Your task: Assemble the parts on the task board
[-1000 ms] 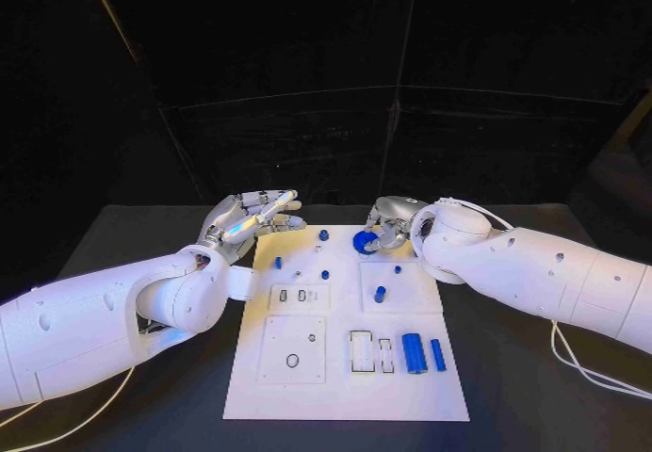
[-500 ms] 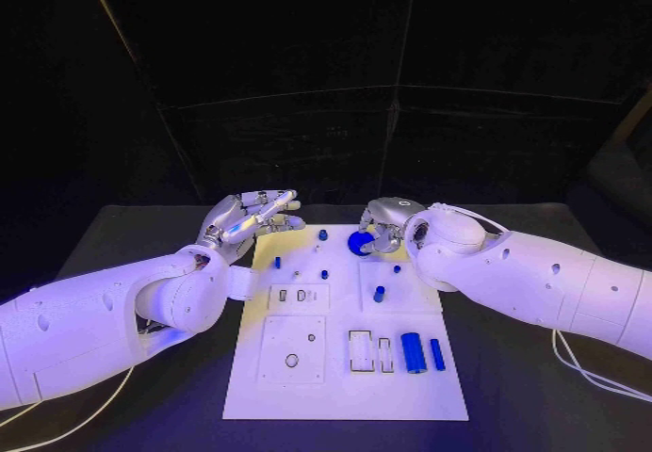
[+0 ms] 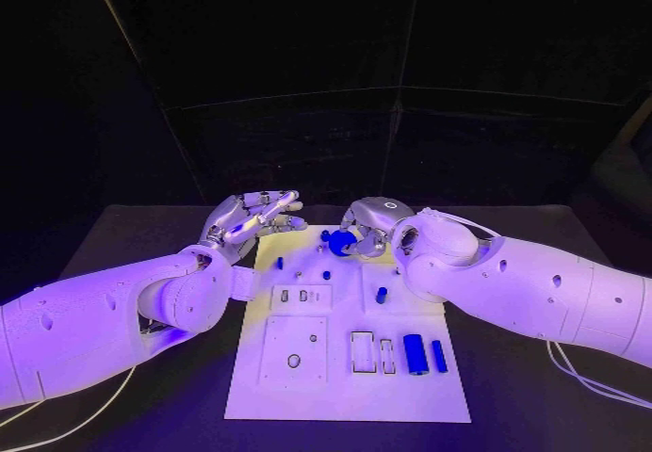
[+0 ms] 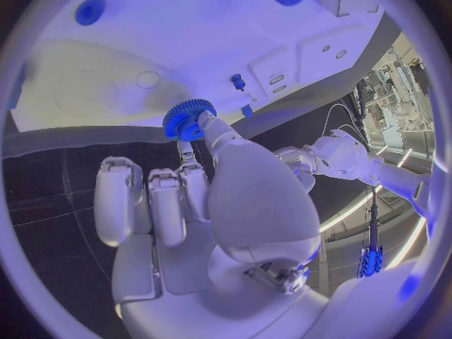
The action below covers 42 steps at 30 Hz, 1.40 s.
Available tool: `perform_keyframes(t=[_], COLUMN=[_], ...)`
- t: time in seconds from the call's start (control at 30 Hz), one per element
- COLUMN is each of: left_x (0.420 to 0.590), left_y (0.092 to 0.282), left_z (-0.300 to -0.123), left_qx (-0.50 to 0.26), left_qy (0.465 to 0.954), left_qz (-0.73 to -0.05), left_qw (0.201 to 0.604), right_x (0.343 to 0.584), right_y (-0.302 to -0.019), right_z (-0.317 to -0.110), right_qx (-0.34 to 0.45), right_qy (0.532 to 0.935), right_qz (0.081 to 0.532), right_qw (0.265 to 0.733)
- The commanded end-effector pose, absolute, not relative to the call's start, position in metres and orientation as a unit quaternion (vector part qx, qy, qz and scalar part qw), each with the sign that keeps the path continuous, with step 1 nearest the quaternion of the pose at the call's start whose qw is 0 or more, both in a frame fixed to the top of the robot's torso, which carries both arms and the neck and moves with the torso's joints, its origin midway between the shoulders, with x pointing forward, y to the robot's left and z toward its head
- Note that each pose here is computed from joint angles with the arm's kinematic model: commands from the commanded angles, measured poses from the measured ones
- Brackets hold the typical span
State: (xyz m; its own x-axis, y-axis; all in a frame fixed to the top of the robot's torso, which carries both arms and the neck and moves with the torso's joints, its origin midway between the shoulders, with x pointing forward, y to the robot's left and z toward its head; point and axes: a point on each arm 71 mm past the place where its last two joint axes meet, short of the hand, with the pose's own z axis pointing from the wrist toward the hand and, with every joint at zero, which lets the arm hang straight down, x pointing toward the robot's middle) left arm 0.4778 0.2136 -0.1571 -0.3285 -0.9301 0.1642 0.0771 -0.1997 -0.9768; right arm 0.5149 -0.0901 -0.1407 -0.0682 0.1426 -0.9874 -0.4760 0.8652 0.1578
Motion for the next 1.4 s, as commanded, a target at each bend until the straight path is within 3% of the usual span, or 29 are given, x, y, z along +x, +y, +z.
perform_keyframes(t=[0.03, 0.53, 1.4], left_x=[0.478, 0.478, 0.479], left_y=[0.212, 0.209, 0.207], left_z=[-0.156, -0.156, -0.156], left_qx=[-0.424, -0.424, -0.424], left_qy=[0.497, 0.498, 0.498], left_qz=[-0.651, -0.651, -0.652], left_qw=[0.386, 0.385, 0.384], right_x=[0.515, 0.521, 0.527], right_y=[-0.082, -0.053, -0.049], right_z=[-0.137, -0.148, -0.165], right_qx=[-0.122, -0.134, -0.126], right_qy=[0.679, 0.692, 0.718], right_qz=[0.232, 0.234, 0.217], right_qw=[0.686, 0.669, 0.649])
